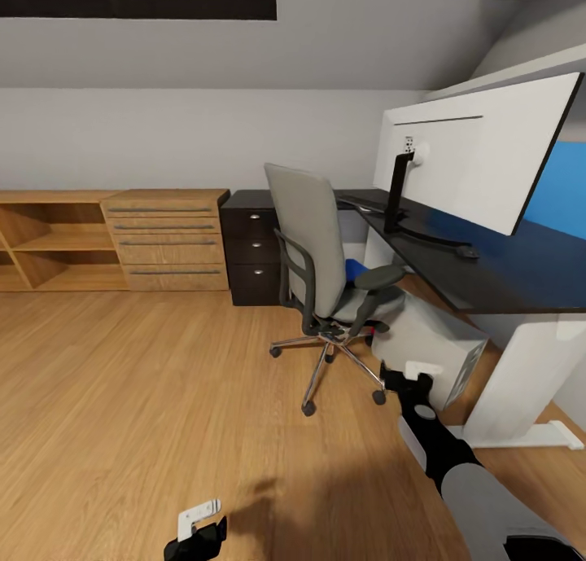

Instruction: In the bedroom, organize the workspace by keeping the computer under the desk, ensuring the monitor is on the desk, placing the keyboard on the desk next to the monitor, placing the mouse on the desk next to the keyboard, moving the folder from the swivel chair onto the desk next to the mouse, stacking the notebook on top of the folder with the pen on top of the notebook, and positioning the swivel chair next to the desk.

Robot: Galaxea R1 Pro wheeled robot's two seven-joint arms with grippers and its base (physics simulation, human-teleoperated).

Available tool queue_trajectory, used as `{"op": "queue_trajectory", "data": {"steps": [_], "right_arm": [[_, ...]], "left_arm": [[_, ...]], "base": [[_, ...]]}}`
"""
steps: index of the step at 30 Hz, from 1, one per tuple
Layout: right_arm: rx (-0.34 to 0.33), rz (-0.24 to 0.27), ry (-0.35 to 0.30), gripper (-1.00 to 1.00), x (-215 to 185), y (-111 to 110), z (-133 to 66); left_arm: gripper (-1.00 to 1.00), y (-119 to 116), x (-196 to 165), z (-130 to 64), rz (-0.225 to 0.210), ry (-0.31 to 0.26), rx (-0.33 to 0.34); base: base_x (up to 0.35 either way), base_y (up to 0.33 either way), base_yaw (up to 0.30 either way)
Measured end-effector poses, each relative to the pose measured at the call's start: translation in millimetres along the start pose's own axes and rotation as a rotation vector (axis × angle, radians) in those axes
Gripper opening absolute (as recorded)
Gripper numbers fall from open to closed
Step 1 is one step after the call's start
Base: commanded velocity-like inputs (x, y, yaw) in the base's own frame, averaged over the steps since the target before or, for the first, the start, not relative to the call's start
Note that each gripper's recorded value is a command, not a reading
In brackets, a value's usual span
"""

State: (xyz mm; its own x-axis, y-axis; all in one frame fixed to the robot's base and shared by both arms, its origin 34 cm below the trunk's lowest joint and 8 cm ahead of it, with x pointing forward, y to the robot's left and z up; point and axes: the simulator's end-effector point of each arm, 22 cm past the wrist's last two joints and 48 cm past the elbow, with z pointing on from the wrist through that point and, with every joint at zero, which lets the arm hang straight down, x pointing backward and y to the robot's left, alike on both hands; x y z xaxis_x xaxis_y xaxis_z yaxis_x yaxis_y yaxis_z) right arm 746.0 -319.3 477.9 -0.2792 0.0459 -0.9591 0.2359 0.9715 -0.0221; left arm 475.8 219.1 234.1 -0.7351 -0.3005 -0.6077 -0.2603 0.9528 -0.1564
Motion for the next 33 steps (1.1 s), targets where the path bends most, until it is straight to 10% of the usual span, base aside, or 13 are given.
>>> {"op": "queue_trajectory", "data": {"steps": [6,33], "right_arm": [[0.003,0.03,-0.154,1.0,-30,0,-4.4],[-0.005,0.049,-0.235,1.0,-55,3,-19.8]], "left_arm": [[1.0,1,0,0.0,0.001,0.0,-0.001],[1.0,-2,-11,-5.2,0.003,-0.025,0.008]], "base": [[0.0,0.0,0.0],[0.004,0.0,0.0]]}}
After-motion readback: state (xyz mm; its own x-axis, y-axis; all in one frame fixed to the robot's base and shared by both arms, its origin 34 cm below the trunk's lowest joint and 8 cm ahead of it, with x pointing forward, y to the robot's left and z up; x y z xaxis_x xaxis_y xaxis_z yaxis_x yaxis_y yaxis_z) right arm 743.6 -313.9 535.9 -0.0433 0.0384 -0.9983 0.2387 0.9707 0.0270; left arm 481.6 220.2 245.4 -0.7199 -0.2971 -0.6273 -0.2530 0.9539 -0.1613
